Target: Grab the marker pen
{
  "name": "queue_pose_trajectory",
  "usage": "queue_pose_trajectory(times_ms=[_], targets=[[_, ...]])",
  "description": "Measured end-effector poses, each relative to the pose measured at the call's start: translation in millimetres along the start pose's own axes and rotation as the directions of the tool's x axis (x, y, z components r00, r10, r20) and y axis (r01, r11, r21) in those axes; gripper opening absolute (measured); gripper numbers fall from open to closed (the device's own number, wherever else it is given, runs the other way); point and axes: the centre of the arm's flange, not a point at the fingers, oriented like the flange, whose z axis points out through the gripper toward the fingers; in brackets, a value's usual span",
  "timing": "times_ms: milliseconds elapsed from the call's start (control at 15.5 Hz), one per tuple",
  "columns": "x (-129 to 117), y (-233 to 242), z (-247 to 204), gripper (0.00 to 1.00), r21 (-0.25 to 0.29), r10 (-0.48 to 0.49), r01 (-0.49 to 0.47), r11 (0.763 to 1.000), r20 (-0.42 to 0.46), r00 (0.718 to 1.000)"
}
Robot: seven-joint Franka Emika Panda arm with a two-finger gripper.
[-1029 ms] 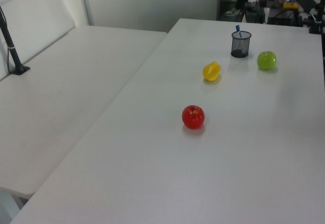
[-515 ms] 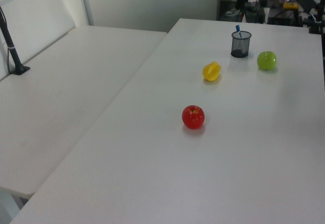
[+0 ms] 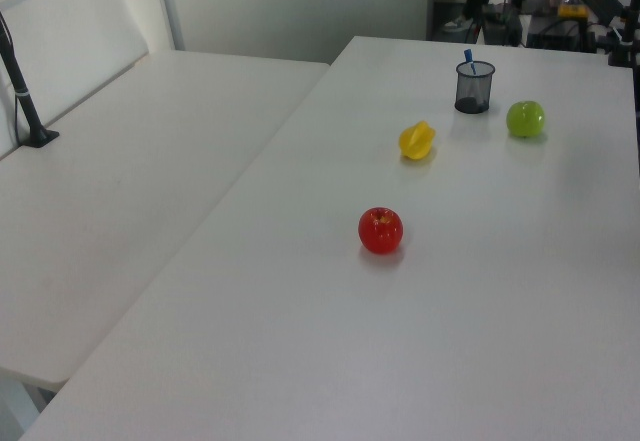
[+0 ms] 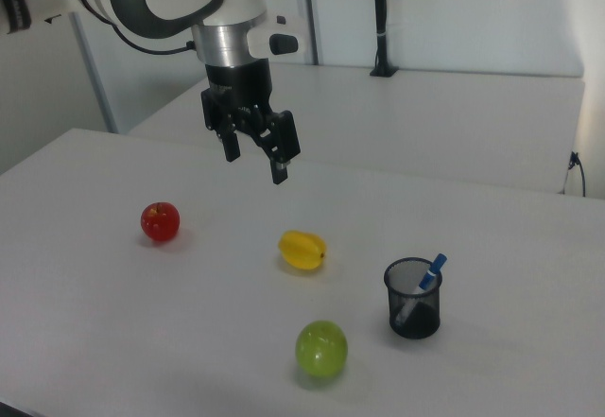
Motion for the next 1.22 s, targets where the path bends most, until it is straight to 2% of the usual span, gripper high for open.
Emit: queue_pose_trajectory(times_ms=[450, 772, 1222], targets=[[19, 37, 4, 1.00, 0.036, 0.073, -0.069, 0.997, -0.124, 0.990], [21, 76, -2, 1.00, 0.052, 0.146, -0.138, 0.989, -0.213, 0.966], [38, 132, 28, 1.00, 0.088, 0.256, -0.240, 0.967, -0.277, 0.926]])
